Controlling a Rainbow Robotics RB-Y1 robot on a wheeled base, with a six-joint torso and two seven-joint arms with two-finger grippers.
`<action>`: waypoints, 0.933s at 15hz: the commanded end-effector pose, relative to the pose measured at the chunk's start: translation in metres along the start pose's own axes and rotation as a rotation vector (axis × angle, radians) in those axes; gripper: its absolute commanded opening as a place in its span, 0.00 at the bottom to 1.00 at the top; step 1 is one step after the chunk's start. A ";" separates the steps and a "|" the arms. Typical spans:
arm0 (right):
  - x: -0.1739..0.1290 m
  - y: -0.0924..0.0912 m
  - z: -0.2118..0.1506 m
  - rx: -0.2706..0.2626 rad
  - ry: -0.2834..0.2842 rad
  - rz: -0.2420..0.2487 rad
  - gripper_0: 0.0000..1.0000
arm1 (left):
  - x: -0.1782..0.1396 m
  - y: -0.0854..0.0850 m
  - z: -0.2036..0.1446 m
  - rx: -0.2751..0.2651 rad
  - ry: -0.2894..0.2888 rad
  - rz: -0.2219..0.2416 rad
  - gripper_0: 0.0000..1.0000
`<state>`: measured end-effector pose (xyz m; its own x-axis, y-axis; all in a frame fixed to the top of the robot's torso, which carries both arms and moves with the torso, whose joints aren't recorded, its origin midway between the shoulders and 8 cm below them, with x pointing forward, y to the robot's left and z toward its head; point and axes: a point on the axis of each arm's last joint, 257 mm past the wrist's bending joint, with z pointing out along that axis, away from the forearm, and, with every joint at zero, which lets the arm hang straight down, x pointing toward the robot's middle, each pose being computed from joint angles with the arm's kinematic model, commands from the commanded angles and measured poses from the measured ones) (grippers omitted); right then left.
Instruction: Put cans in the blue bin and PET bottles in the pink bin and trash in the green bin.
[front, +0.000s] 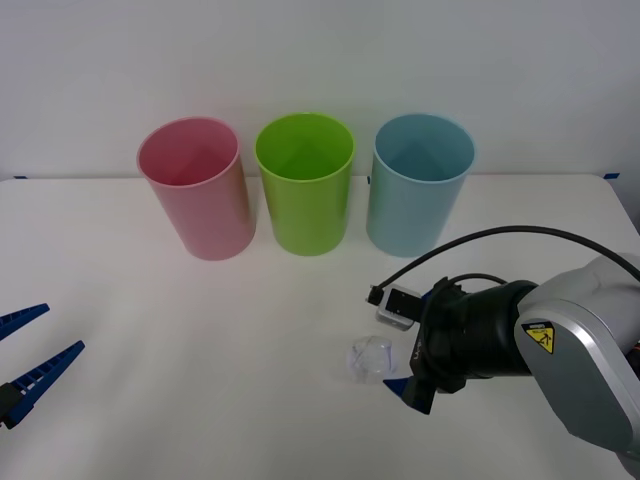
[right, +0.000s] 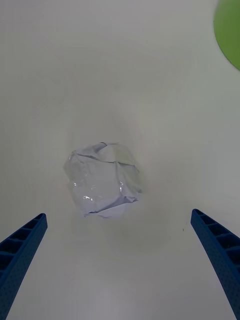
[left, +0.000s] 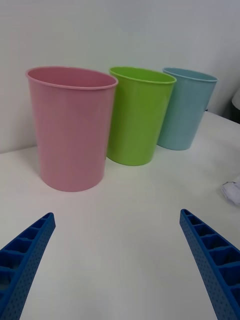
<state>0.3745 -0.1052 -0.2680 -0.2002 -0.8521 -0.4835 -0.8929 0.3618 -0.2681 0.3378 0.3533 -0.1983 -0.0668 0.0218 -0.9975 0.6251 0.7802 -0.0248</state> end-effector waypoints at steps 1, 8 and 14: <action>0.001 0.001 0.011 -0.016 0.021 0.007 1.00 | 0.000 0.000 0.000 0.000 0.000 0.000 0.86; -0.002 0.010 0.036 -0.064 0.046 0.021 1.00 | 0.000 0.000 0.000 0.000 0.000 0.000 0.85; -0.002 0.010 0.047 -0.067 0.057 0.027 1.00 | 0.000 0.000 0.000 0.000 0.000 0.000 0.85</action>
<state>0.3843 -0.0831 -0.3073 -0.2423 -0.8645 -0.4403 -0.9113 0.3585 -0.2024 0.3378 0.3533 -0.1983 -0.0668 0.0218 -0.9975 0.6251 0.7802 -0.0248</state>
